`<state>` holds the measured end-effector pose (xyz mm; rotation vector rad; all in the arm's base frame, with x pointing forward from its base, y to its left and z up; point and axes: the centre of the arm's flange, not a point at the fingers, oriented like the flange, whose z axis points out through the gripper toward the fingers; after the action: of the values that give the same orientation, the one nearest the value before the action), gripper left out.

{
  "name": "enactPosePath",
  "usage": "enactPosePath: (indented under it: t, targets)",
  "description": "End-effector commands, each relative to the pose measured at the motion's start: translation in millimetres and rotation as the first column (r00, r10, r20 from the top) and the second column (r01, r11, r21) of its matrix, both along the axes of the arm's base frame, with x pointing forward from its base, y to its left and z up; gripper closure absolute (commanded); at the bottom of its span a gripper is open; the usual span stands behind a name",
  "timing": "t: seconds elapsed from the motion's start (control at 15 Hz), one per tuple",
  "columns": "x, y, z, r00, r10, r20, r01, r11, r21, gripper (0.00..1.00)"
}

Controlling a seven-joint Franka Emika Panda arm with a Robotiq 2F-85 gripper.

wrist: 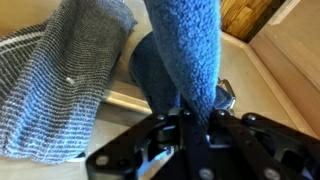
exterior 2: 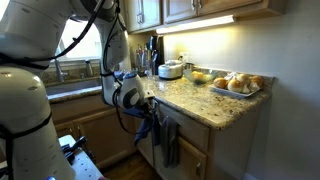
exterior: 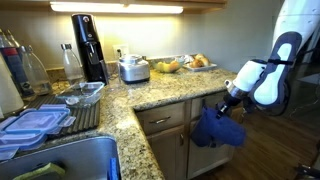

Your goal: Pick the towels on the counter and hang them on the drawer

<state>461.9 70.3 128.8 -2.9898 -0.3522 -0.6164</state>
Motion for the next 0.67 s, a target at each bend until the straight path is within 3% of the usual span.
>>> enactPosePath:
  t: [0.0, 0.6]
  targets:
    - [-16, -7, -20, 1.000, -0.013, 0.002, 0.013, 1.000, 0.004, 0.93]
    - [-5, -12, -27, 0.999, -0.038, 0.020, 0.037, 0.999, 0.038, 0.93]
